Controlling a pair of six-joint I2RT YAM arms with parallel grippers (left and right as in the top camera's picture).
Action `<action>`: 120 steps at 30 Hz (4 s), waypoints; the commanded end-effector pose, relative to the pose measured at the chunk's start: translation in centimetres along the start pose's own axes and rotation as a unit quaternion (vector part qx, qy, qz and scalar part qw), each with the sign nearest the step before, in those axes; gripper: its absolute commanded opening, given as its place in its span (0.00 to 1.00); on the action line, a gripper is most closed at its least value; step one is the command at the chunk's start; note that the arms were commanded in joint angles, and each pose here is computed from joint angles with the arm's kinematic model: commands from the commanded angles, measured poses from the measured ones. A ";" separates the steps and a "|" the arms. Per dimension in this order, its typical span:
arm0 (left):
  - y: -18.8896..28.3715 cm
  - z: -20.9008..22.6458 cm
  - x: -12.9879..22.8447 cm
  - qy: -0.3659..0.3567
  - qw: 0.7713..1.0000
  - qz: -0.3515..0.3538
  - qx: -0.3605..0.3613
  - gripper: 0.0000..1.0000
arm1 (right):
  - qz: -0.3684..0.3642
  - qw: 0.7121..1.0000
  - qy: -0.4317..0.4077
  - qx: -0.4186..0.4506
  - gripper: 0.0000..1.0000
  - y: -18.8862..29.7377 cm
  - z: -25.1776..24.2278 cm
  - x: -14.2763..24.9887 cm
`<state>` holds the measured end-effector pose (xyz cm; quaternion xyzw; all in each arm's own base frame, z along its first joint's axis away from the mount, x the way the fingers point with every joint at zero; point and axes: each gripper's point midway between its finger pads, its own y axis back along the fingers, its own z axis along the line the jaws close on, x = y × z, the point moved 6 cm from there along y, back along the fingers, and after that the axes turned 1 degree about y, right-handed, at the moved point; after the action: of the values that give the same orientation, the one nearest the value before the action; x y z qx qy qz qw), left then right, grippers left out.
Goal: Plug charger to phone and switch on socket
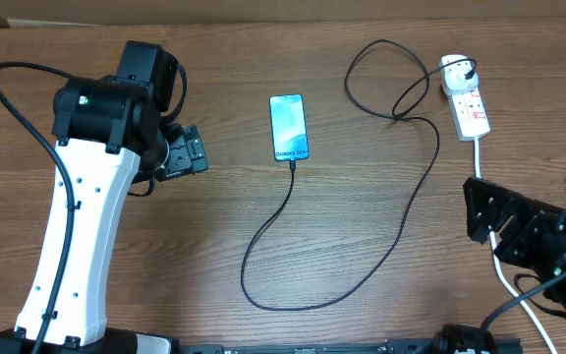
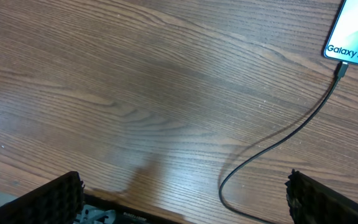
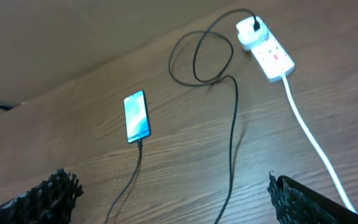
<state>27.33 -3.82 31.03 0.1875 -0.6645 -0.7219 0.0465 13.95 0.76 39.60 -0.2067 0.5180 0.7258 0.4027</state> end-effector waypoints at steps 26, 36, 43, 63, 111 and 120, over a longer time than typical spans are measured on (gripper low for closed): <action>-0.3 0.1 -0.1 0.011 1.000 0.001 -0.007 1.00 | -0.092 0.993 0.072 -0.011 1.00 3.7 0.5 1.2; -0.3 0.1 -0.1 0.011 1.000 0.001 -0.007 1.00 | -0.111 0.989 0.088 -0.039 1.00 -1.4 -0.9 3.3; -0.3 0.1 -0.1 0.011 1.000 0.001 -0.007 1.00 | -0.159 0.978 0.106 -0.083 1.00 -3.7 -1.3 5.2; -0.3 0.1 -0.1 0.011 1.000 0.001 -0.007 1.00 | -0.205 0.966 0.119 -0.103 1.00 -7.2 -2.3 6.5; -0.3 0.1 -0.1 0.011 1.000 0.001 -0.007 1.00 | -0.351 0.916 0.145 -0.128 1.00 -9.6 -4.0 8.8; -0.3 0.1 -0.1 0.011 1.000 0.001 -0.007 1.00 | -0.382 0.903 0.147 -0.127 1.00 -10.5 -4.4 8.8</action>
<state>27.33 -3.81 31.00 0.1874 -0.6643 -0.7221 0.0468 16.55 1.56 25.83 -0.5423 0.3574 0.5434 0.5318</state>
